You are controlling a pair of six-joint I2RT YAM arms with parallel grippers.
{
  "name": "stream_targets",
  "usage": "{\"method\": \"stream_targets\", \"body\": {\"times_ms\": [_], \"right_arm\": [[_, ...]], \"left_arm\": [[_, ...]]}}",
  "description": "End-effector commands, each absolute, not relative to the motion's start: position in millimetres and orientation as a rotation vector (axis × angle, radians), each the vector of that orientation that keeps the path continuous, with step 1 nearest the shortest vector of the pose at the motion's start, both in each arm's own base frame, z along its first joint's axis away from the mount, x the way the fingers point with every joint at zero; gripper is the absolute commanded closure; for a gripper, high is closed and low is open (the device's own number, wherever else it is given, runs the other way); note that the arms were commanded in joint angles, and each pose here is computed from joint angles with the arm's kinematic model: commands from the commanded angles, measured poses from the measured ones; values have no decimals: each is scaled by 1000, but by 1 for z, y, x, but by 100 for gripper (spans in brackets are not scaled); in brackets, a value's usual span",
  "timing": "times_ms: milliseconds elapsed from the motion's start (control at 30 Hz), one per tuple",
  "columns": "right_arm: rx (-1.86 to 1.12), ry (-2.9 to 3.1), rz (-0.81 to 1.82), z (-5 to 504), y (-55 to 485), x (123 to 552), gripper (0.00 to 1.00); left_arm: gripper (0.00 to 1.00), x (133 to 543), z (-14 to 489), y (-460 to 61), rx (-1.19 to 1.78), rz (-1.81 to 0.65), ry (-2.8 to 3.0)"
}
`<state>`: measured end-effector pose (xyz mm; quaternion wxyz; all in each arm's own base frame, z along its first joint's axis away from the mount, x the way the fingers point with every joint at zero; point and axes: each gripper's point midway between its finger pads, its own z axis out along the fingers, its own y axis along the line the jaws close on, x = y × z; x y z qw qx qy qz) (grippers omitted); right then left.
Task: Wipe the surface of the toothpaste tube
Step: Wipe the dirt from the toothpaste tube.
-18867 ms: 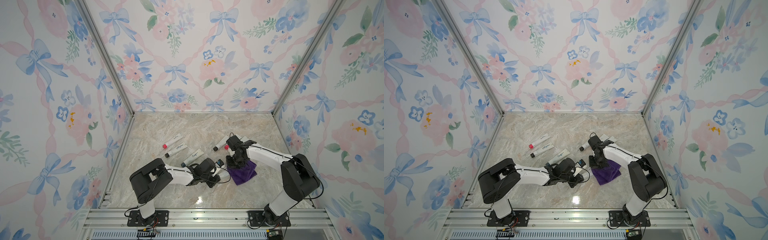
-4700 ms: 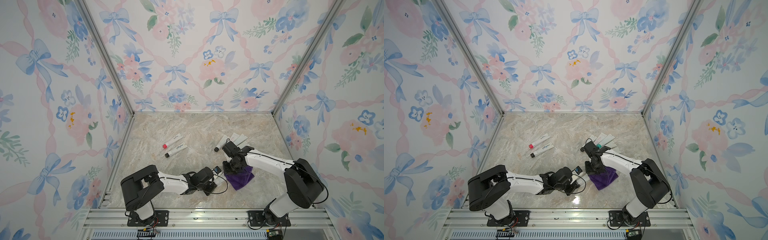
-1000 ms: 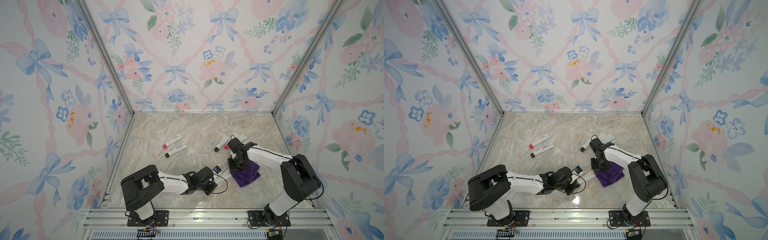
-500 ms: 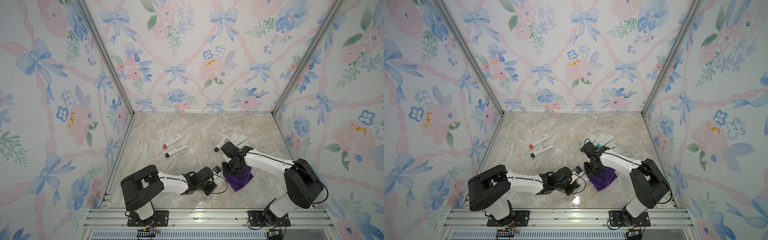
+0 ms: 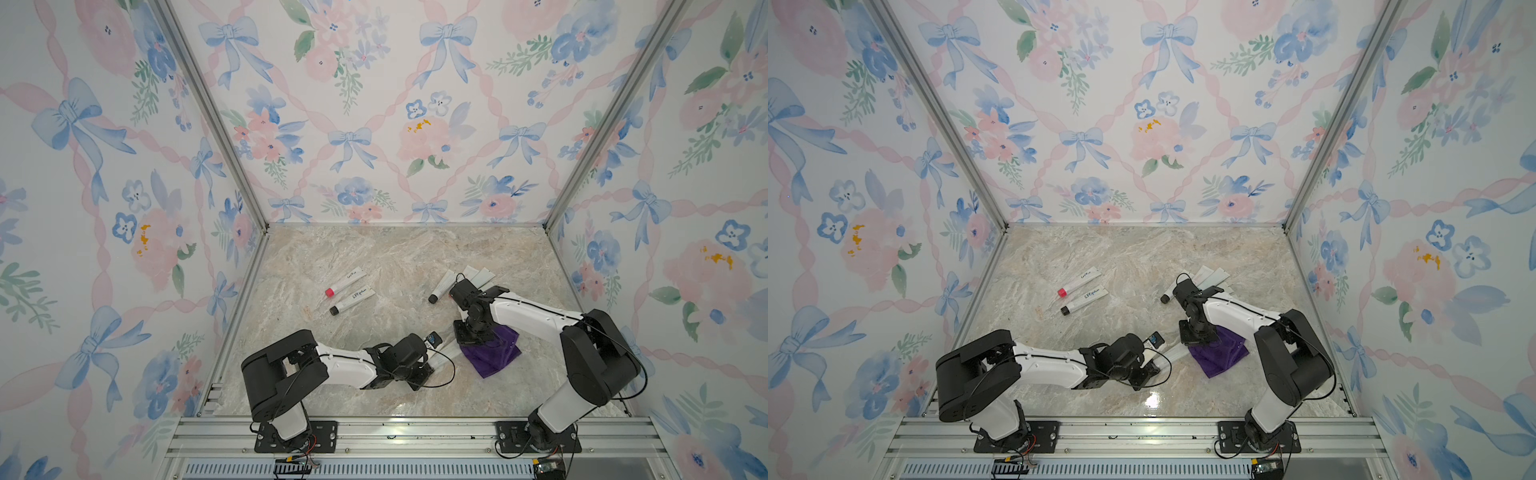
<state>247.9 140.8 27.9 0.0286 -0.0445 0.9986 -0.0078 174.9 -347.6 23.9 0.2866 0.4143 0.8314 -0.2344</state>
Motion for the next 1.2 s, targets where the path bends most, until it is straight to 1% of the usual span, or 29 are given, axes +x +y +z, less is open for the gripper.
{"method": "stream_targets", "body": {"times_ms": [0,133,400,467,567,633,700,867,1000,1167], "right_arm": [[-153,3126,-247,17,110,242,80],[-189,3137,-140,15,132,238,80],[-264,3156,276,26,198,210,80],[-266,3132,412,37,212,205,80],[-251,3120,524,44,221,200,80],[-245,3121,554,44,221,198,80],[-247,3138,461,38,209,200,80],[-242,3142,13,27,157,219,80],[-227,3112,-258,24,126,237,80],[-212,3106,-308,19,121,248,81]], "left_arm": [[73,177,9,-332,1104,-558,2278],[73,177,9,-332,1104,-557,2278],[73,177,9,-333,1104,-558,2279],[73,177,8,-333,1106,-560,2278],[73,177,8,-333,1107,-558,2279],[73,177,8,-333,1105,-558,2279],[73,176,9,-333,1106,-559,2278],[73,176,9,-331,1103,-556,2277],[73,177,10,-331,1101,-556,2275],[73,177,10,-331,1100,-556,2275]]}}
